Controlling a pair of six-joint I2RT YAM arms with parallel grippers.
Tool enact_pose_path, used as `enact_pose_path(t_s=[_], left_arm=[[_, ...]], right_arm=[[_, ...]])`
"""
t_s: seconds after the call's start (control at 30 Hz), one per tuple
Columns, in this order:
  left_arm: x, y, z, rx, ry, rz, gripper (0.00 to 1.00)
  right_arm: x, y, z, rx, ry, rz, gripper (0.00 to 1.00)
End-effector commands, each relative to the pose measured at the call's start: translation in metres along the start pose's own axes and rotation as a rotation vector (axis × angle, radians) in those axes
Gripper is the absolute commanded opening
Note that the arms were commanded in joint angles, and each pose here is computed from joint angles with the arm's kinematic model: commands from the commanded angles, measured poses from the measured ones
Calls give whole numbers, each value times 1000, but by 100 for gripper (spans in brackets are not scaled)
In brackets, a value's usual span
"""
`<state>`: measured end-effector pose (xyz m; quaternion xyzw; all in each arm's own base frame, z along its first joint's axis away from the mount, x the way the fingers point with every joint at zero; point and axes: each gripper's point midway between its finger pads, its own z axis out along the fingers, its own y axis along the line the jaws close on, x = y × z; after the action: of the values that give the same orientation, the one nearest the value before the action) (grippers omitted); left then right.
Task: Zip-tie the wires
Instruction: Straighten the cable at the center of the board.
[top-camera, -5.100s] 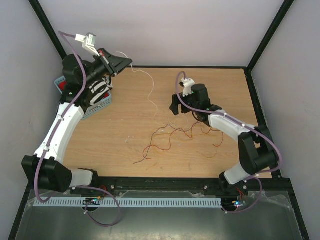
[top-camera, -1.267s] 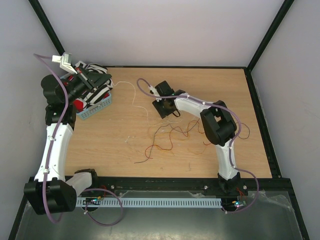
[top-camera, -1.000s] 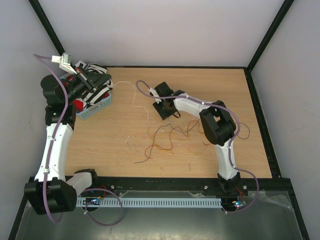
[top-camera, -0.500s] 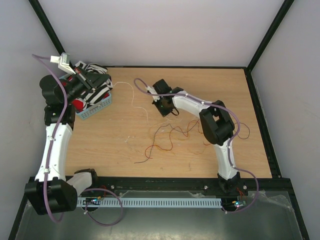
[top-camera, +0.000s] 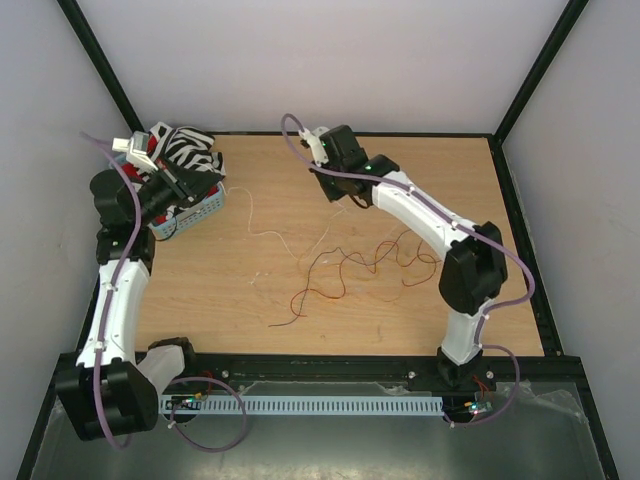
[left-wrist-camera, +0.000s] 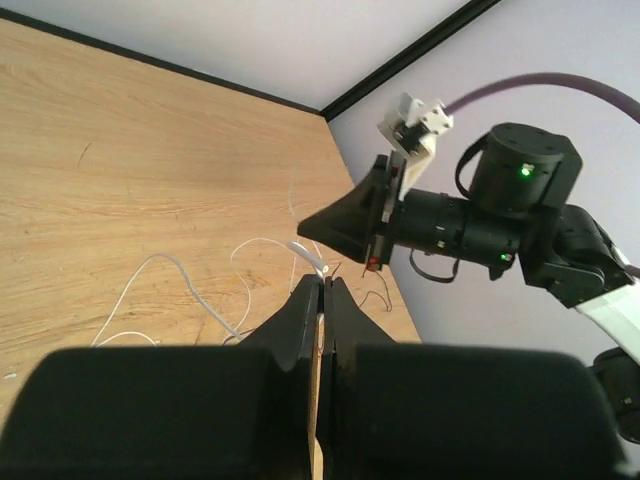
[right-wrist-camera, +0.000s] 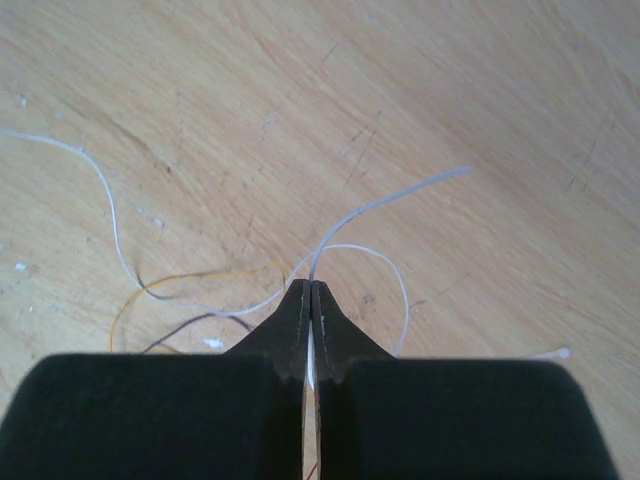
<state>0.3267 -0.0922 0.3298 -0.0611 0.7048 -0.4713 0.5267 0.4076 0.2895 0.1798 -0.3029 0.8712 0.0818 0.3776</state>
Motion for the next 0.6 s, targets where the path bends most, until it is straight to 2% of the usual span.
enact_pose_path(t_s=[0.0, 0.07, 0.13, 0.4, 0.57], left_arm=[[0, -7, -5, 30, -3, 26, 0], [-1, -8, -6, 31, -3, 26, 0], [-3, -8, -6, 32, -4, 27, 0], [-19, 3, -6, -10, -48, 30, 0], [-27, 10, -11, -21, -53, 7, 0]], right_arm=[[39, 13, -3, -65, 89, 15, 6], [48, 6, -5, -20, 86, 21, 4], [36, -12, -13, 74, 25, 28, 0], [-75, -115, -75, 363, -325, 124, 0], [-103, -181, -115, 572, -409, 164, 0]])
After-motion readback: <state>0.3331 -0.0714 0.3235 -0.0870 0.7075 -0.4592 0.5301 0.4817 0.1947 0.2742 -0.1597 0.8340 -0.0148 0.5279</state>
